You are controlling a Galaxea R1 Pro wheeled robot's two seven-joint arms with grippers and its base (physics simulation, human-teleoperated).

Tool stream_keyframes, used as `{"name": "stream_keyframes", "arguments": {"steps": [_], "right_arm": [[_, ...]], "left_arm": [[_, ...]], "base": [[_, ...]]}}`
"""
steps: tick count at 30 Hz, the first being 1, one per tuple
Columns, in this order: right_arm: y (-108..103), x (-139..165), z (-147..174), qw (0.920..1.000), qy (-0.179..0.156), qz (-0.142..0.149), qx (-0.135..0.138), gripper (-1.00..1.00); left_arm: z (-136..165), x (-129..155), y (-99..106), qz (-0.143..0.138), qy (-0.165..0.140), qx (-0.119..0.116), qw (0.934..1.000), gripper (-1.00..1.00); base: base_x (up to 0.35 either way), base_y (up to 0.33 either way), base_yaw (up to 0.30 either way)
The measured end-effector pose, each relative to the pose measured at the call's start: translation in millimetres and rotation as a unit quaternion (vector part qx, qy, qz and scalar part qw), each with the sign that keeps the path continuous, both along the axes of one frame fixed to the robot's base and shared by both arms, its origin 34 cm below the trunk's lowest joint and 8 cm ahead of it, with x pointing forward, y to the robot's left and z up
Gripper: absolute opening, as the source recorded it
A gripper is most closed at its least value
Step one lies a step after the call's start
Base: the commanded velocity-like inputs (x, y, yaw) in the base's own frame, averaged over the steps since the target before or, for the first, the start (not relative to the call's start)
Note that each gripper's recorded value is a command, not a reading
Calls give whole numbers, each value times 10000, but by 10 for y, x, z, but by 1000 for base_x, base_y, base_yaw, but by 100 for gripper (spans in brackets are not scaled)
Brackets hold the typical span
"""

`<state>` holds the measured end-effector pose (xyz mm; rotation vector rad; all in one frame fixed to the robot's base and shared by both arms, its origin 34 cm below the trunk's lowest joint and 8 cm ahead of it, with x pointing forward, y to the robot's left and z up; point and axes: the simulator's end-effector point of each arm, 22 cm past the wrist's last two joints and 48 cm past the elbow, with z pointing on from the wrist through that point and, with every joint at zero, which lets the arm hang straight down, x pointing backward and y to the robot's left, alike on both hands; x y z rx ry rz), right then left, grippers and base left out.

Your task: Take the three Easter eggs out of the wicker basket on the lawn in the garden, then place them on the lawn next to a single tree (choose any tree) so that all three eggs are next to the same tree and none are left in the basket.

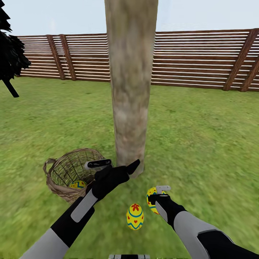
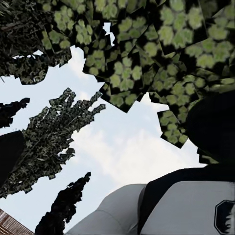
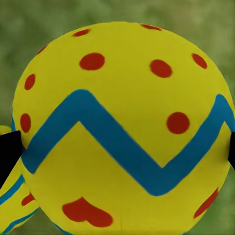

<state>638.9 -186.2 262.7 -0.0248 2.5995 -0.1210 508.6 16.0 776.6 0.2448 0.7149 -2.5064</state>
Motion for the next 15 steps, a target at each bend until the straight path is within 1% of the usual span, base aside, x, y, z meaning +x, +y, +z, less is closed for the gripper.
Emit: {"name": "stream_keyframes", "arguments": {"steps": [3,7,15], "right_arm": [[-15,-25,-69,10000,54,2,-14,-100],[-34,-59,-160,9999,122,0,-33,-100],[-55,-160,-355,9995,301,-9,-74,-100]], "left_arm": [[30,-30,10,-49,-61,-64,9999,100],[80,-117,220,-49,-346,32,9994,100],[-42,-60,220,-81,-229,25,9997,100]], "base": [[0,0,0],[0,0,0],[0,0,0]]}}
